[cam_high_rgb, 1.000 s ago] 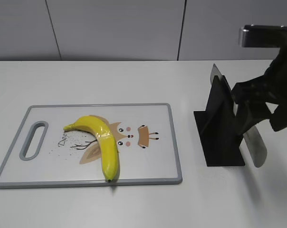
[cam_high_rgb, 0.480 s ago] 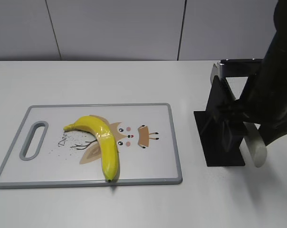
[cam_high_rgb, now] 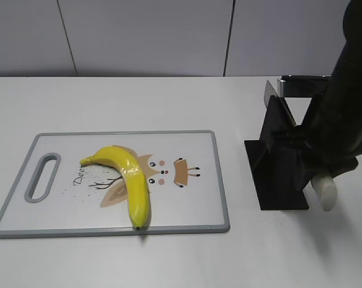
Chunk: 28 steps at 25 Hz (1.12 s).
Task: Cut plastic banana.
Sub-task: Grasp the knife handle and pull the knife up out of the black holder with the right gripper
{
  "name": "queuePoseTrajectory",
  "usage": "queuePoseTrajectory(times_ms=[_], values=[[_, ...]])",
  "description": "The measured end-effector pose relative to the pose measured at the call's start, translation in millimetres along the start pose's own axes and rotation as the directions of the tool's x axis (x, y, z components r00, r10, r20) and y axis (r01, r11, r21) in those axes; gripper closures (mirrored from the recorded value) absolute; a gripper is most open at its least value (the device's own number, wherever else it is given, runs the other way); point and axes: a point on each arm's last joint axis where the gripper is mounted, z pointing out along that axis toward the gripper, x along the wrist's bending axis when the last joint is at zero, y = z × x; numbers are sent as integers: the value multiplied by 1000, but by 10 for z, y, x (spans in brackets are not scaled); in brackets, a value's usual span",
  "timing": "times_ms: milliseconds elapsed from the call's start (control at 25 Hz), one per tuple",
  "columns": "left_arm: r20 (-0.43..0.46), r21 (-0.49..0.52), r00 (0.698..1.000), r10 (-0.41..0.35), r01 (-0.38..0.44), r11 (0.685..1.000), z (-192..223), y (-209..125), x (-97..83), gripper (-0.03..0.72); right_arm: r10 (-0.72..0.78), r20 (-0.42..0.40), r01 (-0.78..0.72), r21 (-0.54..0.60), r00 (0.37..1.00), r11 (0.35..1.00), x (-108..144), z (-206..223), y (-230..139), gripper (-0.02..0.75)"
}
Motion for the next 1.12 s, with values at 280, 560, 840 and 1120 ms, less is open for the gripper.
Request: queuePoseTrajectory(times_ms=[280,560,840,1120], values=[[0,0,1000,0,0,1000,0,0,0,136,2,-10,-2,-15,1000,1000,3,-51,-14,549],[0,0,1000,0,0,1000,0,0,0,136,-17,-61,9,-132,998,991,-3,-434,-148,548],[0,0,1000,0,0,1000,0,0,0,140,-44,-105,17,-246,993,969,-32,-783,-315,548],[0,0,1000,0,0,1000,0,0,0,146,-60,-134,15,-317,989,948,-35,-996,-384,549]])
